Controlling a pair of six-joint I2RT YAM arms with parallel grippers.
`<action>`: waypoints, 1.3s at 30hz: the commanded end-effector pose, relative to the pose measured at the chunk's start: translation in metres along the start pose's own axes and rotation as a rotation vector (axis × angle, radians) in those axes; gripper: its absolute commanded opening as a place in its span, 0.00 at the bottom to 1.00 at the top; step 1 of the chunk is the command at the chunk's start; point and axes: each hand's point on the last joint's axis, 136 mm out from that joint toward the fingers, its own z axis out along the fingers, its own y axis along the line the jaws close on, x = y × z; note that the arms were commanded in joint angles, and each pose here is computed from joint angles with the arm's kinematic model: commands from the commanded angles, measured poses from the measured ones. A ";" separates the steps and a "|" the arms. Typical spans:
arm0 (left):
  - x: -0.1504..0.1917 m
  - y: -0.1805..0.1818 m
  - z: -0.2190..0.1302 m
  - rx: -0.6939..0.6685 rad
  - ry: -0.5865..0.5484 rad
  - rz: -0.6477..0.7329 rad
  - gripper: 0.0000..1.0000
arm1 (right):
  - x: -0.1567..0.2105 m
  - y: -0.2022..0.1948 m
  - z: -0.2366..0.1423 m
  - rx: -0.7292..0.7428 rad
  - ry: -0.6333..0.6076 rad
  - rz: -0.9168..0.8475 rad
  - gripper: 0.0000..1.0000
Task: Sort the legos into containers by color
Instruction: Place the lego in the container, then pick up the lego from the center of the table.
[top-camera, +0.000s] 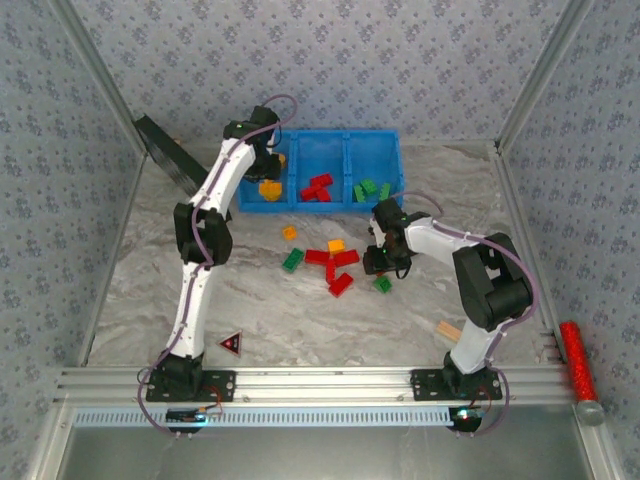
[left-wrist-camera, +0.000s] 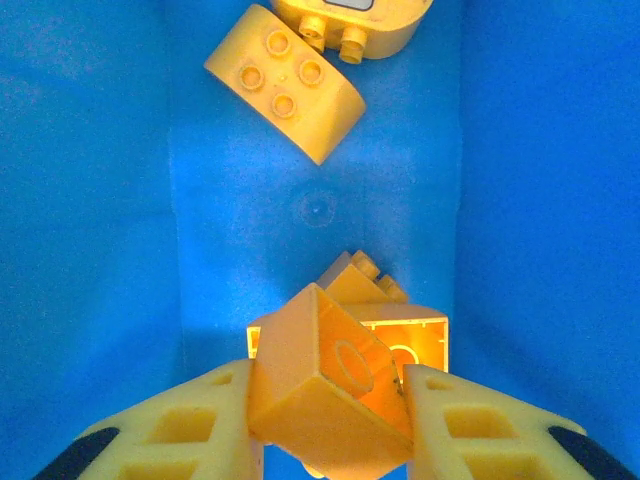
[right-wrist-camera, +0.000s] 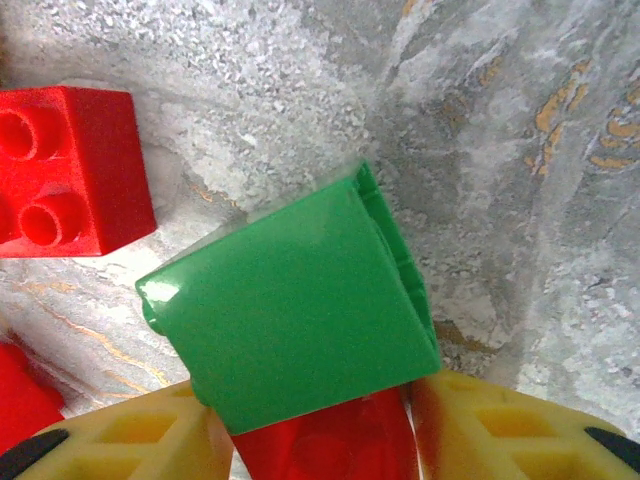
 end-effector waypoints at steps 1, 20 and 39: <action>0.000 0.003 -0.001 0.002 0.010 0.025 0.34 | 0.016 -0.004 0.008 0.023 0.059 0.011 0.46; -0.015 0.008 -0.047 0.031 -0.065 0.026 0.60 | -0.009 0.011 -0.066 -0.010 -0.085 0.009 0.29; 0.083 0.052 -0.159 0.012 -0.088 0.042 0.64 | -0.231 0.086 -0.150 -0.023 -0.497 -0.261 0.27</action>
